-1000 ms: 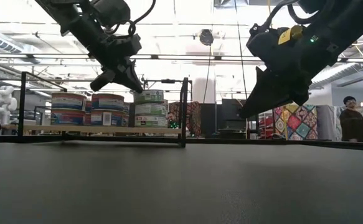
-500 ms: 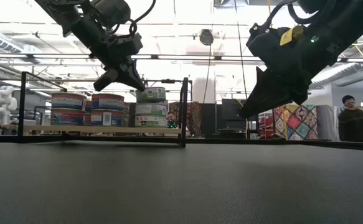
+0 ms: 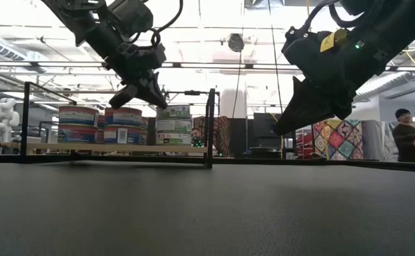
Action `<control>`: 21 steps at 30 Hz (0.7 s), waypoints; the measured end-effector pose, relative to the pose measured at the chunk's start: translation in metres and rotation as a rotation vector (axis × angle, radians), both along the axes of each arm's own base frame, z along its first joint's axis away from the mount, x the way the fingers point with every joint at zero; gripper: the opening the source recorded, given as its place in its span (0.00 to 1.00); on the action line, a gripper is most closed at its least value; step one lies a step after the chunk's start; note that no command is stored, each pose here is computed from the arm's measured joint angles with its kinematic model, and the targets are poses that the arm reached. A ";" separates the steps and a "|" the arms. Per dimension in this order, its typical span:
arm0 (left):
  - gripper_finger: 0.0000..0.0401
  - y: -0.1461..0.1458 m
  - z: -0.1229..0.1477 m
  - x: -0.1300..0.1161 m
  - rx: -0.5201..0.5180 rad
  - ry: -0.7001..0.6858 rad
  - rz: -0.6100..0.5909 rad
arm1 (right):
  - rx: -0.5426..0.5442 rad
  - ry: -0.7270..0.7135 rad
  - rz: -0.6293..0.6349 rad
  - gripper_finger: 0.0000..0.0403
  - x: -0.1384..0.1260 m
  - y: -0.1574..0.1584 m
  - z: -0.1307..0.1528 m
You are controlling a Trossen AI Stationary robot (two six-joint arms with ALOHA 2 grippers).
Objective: Stack canned seafood by type on shelf
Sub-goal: Stack the green tuna can on the bottom green tuna can on the shelf
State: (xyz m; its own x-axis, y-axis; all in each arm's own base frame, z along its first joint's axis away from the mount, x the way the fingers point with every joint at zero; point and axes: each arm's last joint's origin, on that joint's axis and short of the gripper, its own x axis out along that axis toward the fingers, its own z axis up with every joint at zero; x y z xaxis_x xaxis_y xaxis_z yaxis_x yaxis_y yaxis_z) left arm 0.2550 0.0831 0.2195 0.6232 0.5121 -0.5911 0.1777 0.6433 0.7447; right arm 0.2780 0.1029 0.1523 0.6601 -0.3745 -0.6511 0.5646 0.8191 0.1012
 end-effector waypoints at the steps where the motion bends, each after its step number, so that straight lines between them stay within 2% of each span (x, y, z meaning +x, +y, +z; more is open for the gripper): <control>1: 0.00 0.000 0.000 0.000 0.004 0.003 0.005 | 0.000 0.000 0.000 0.00 0.000 0.000 0.000; 8: 0.00 0.001 0.000 0.000 0.010 0.005 0.016 | 0.000 0.000 0.000 0.00 0.000 0.000 0.000; 21: 0.11 0.001 -0.001 -0.001 0.014 0.012 0.024 | 0.000 0.000 0.000 0.00 0.000 0.000 0.000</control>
